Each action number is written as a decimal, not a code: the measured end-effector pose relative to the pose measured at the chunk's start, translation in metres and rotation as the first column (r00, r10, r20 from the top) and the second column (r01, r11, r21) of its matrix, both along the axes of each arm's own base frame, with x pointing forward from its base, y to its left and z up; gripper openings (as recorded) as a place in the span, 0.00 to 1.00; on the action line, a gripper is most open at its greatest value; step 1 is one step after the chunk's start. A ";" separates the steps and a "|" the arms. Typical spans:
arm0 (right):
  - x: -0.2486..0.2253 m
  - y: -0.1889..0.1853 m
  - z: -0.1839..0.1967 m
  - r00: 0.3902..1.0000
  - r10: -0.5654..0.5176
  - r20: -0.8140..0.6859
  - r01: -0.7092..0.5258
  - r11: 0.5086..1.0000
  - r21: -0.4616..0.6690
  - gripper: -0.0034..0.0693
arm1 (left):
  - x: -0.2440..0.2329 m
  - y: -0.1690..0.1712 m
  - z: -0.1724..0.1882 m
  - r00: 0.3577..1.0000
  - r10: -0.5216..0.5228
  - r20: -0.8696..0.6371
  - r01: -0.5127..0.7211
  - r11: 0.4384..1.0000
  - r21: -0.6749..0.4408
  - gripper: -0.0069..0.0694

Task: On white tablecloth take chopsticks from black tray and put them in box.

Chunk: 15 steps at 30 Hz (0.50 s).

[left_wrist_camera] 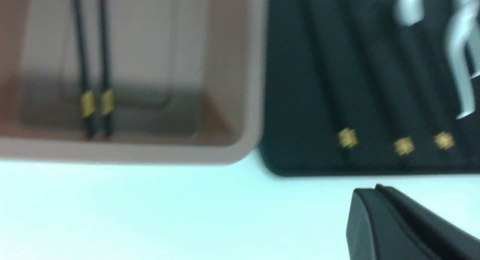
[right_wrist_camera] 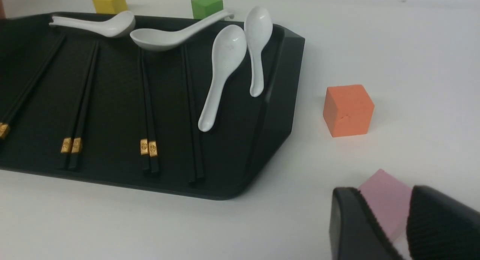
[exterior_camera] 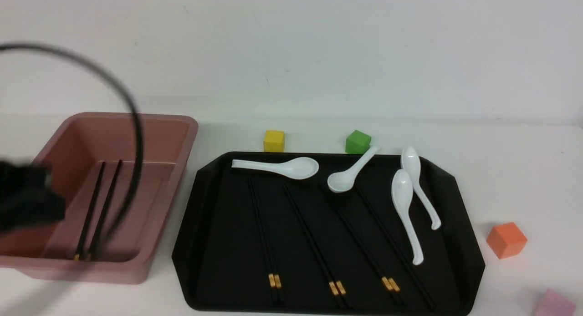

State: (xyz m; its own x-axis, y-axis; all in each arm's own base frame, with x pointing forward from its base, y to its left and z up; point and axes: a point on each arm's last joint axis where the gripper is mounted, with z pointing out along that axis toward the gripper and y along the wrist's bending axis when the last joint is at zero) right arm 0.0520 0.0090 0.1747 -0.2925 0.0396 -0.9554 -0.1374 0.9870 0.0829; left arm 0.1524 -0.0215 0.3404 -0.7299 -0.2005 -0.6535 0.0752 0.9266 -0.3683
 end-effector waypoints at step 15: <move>0.000 0.000 0.000 1.000 0.000 0.000 0.000 1.000 0.000 0.38 | -0.109 0.001 -0.051 0.724 0.225 0.653 -0.143 0.974 -0.176 0.07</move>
State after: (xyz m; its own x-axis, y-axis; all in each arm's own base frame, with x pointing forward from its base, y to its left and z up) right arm 0.0520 0.0090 0.1747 -0.2925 0.0396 -0.9554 -0.1374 0.9870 0.0829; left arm 0.0437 -0.0201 0.2894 -0.0581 -0.3813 -0.9226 0.1703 0.9069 -0.3855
